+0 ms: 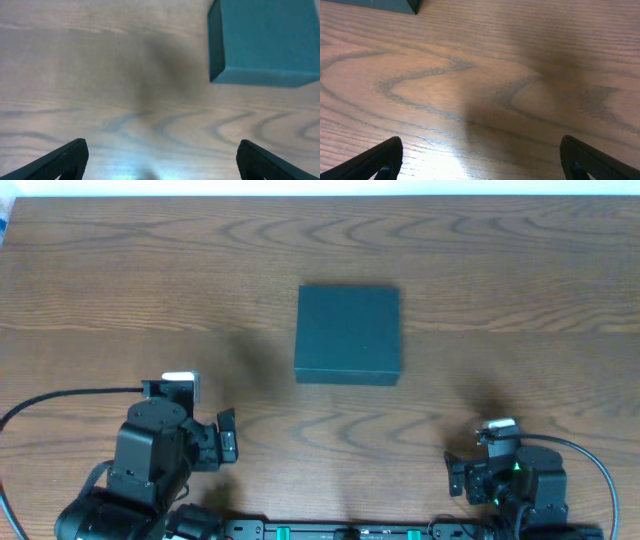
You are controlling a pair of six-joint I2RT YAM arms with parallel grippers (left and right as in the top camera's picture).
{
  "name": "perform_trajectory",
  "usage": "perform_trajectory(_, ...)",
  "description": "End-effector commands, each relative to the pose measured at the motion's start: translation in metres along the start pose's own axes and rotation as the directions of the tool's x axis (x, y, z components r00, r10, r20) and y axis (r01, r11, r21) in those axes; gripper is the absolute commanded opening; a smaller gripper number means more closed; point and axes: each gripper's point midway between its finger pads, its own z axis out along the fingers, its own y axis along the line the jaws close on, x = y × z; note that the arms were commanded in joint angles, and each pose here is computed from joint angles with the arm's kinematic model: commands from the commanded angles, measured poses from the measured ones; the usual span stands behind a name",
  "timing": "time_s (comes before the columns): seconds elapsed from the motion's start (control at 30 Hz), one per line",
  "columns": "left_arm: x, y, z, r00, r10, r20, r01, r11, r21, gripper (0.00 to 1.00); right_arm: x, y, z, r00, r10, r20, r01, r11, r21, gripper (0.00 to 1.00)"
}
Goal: Pack container
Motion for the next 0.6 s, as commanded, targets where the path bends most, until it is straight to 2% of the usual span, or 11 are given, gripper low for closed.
perform_trajectory(0.0, 0.01, 0.008, 0.004, 1.0, 0.019, -0.007, -0.019, 1.0, -0.025, 0.95, 0.002, -0.003, 0.001, 1.0, 0.025, 0.001, -0.025, 1.0, 0.014, 0.99)
perform_trajectory(0.2, 0.032, 0.013, 0.031, 0.993, 0.102, 0.06, -0.102, 0.995, -0.005, 0.96, 0.002, -0.003, 0.001, 1.0, 0.025, 0.001, -0.025, 1.0, 0.014, 0.99)
perform_trajectory(0.57, 0.079, 0.028, 0.064, 0.995, 0.033, 0.091, -0.03, 0.999, -0.033, 0.95, 0.002, -0.003, 0.001, 1.0, 0.025, 0.001, -0.025, 1.0, 0.014, 0.99)
